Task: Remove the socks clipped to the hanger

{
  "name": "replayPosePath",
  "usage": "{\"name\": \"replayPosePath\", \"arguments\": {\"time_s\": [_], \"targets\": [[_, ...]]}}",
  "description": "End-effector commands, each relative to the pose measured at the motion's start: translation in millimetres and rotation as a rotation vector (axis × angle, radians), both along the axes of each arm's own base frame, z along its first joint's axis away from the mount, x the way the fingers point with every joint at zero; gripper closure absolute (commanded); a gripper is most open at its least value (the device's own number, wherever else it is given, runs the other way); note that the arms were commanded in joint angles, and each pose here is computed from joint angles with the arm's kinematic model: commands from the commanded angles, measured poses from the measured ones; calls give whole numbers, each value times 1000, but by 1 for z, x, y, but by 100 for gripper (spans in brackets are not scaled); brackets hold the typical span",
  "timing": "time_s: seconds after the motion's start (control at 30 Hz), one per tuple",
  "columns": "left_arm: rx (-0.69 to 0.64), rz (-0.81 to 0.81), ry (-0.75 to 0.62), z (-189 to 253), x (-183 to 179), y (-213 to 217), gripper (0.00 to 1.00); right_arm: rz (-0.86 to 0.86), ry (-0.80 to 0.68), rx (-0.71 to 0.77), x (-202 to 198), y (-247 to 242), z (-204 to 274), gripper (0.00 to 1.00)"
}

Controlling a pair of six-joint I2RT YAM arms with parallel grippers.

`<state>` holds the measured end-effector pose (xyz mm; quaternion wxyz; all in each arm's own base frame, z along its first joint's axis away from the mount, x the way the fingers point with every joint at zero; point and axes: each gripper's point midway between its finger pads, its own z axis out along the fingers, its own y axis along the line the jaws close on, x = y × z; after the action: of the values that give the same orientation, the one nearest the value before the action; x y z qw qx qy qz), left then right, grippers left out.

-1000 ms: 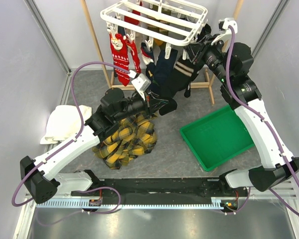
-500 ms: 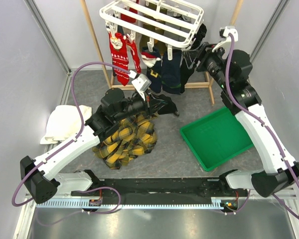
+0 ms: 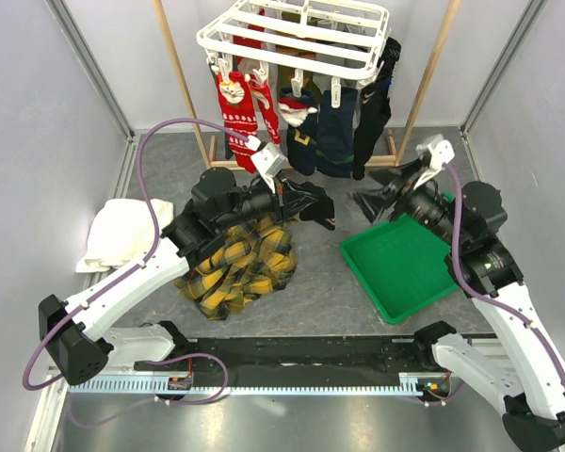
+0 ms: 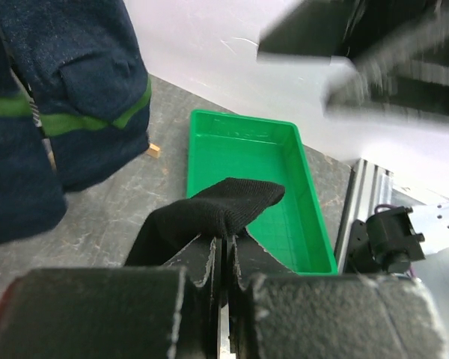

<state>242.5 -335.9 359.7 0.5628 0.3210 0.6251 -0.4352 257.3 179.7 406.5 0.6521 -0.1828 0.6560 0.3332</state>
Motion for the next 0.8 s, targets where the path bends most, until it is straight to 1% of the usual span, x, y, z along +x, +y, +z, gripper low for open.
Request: {"name": "replayPosePath", "arguments": {"time_s": [0.0,0.07,0.13,0.27,0.3,0.43,0.5,0.53,0.57,0.6,0.63,0.67,0.7,0.73,0.77], "targets": [[-27,-84,-81,16,-18,-1,98,247,-33,-78,-30,26,-27,20],[-34,-93,-88,18,-20,-1,98,350,-24,-93,-42,35,-38,20],[-40,-110,-89,17,-23,-1,98,384,-7,-96,-43,40,-48,19],[-50,-158,-88,18,-31,-5,98,388,15,-107,-33,44,-65,19],[-54,-166,-88,19,-33,-5,98,392,41,-109,-29,46,-74,19],[-50,-164,-80,16,-31,-6,98,446,60,-128,-30,60,-87,19],[-49,-164,-78,16,-31,-6,98,405,61,-137,-24,62,-90,19],[-50,-166,-79,16,-31,-6,98,399,44,-133,-23,65,-88,22],[-48,-166,-74,15,-31,-7,98,396,43,-127,-22,66,-87,27],[-49,-164,-75,15,-31,-7,97,393,53,-121,-22,66,-89,36],[-47,-161,-72,15,-30,-7,95,366,33,-95,-17,66,-81,60],[-47,-158,-72,15,-30,-6,92,340,35,-81,-14,64,-79,71],[-48,-146,-72,15,-28,-6,83,302,40,-75,-8,61,-80,81],[-45,-137,-71,15,-26,-5,75,231,60,-58,1,55,-81,100],[-45,-126,-69,15,-25,-4,66,177,83,-52,8,50,-83,100]]}}
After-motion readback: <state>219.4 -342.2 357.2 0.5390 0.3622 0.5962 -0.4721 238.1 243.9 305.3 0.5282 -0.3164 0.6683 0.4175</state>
